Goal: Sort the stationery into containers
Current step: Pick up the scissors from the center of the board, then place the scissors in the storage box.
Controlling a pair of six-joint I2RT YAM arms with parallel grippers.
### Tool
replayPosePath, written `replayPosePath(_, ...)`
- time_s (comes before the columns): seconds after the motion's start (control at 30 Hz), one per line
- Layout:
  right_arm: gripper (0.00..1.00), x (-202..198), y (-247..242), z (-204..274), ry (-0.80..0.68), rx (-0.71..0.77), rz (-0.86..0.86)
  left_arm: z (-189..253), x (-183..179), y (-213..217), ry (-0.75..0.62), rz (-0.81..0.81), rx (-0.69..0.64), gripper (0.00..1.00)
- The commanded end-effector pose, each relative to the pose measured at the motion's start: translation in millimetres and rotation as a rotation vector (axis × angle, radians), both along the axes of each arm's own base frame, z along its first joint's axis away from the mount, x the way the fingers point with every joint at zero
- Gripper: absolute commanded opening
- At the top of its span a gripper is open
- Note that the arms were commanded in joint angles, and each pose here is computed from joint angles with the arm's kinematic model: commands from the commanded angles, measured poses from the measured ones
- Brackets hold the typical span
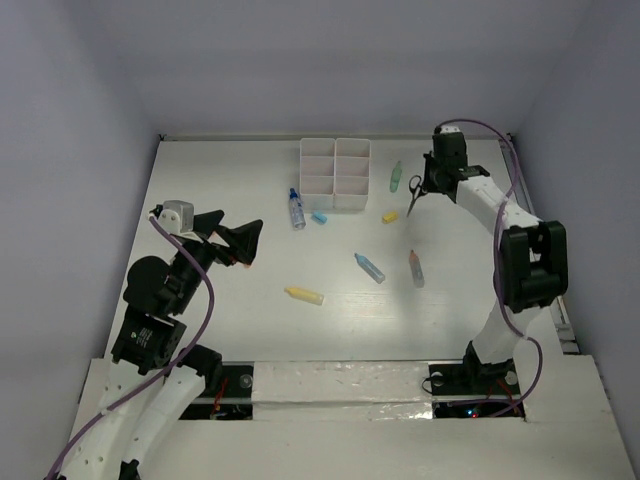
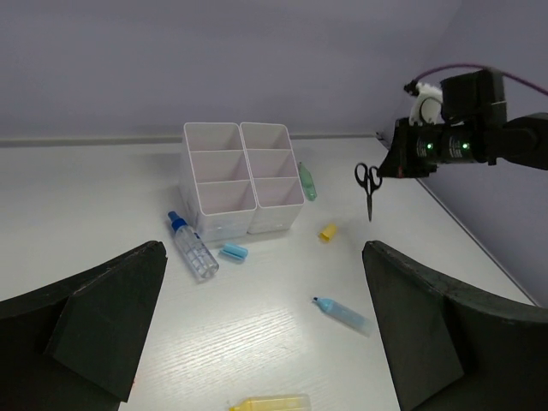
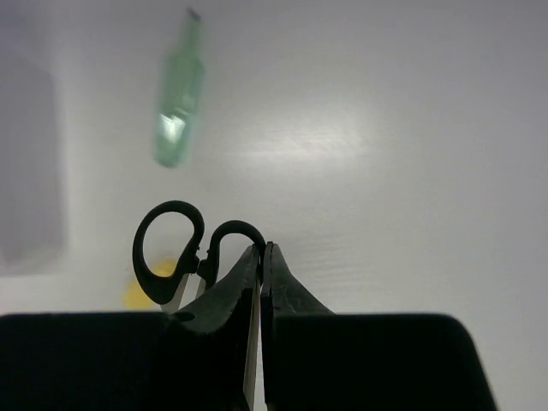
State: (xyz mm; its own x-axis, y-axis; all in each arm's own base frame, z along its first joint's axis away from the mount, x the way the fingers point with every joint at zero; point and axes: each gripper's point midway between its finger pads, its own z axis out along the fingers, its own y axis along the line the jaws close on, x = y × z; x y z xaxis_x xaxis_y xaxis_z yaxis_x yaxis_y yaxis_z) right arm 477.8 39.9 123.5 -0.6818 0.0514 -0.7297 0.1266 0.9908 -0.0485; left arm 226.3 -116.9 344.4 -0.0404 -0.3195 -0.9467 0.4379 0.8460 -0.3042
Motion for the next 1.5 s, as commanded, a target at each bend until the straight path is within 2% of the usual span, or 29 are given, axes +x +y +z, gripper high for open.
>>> replayPosePath(0.0,0.00,20.2,55.1,90.0,-0.321,0.016,0.104,20.6,-1.5,0.5,-0.055,0.001,-0.013,0.99)
replayPosePath(0.1,0.00,32.8,90.3,135.1,-0.525,0.019,0.164,19.1,-0.5,0.4,-0.051,0.003,-0.012,0.99)
replayPosePath(0.2,0.00,34.4,133.7,149.8,-0.624,-0.026,0.236,16.3,1.4,-0.1,-0.042,0.004,-0.008,0.99)
replayPosePath(0.23,0.00,35.1,155.0,166.2,-0.700,-0.029,0.268,16.3,1.8,-0.5,-0.041,0.003,-0.008,0.99)
replayPosePath(0.3,0.00,42.6,174.1,163.9,-0.730,-0.058,0.276,14.8,3.3,-0.9,-0.035,0.004,-0.005,0.99)
replayPosePath(0.37,0.00,44.4,204.5,190.7,-0.827,-0.085,0.311,13.4,5.0,-0.9,-0.030,0.007,-0.002,0.99)
replayPosePath(0.4,0.00,52.7,213.1,178.0,-0.824,-0.120,0.308,12.2,5.9,-0.7,-0.026,0.010,-0.001,0.99)
replayPosePath(0.43,0.00,57.5,221.2,200.0,-0.892,-0.149,0.307,11.1,6.9,-0.6,-0.021,0.014,0.001,0.99)
replayPosePath(0.47,0.00,57.7,235.0,200.1,-0.907,-0.164,0.323,11.1,7.1,-0.1,-0.021,0.017,0.001,0.99)
replayPosePath(0.5,0.00,65.5,244.0,183.3,-0.895,-0.195,0.330,10.7,8.3,2.3,-0.020,0.027,0.003,0.99)
replayPosePath(0.7,0.00,77.4,277.2,180.7,-0.962,-0.255,0.365,9.6,10.1,2.5,-0.016,0.032,0.004,0.99)
replayPosePath(0.77,0.00,82.3,281.0,169.9,-0.954,-0.264,0.370,9.3,10.9,3.4,-0.015,0.034,0.005,0.99)
replayPosePath(1.07,0.00,92.2,285.8,177.6,-1.013,-0.270,0.340,6.6,13.8,2.8,-0.004,0.032,0.009,0.99)
replayPosePath(1.33,0.00,97.7,291.6,140.1,-0.972,-0.283,0.365,5.5,14.5,2.2,-0.002,0.030,0.010,0.99)
replayPosePath(1.47,0.07,95.5,289.7,127.8,-0.958,-0.294,0.372,5.5,15.5,3.6,-0.002,0.035,0.011,0.99)
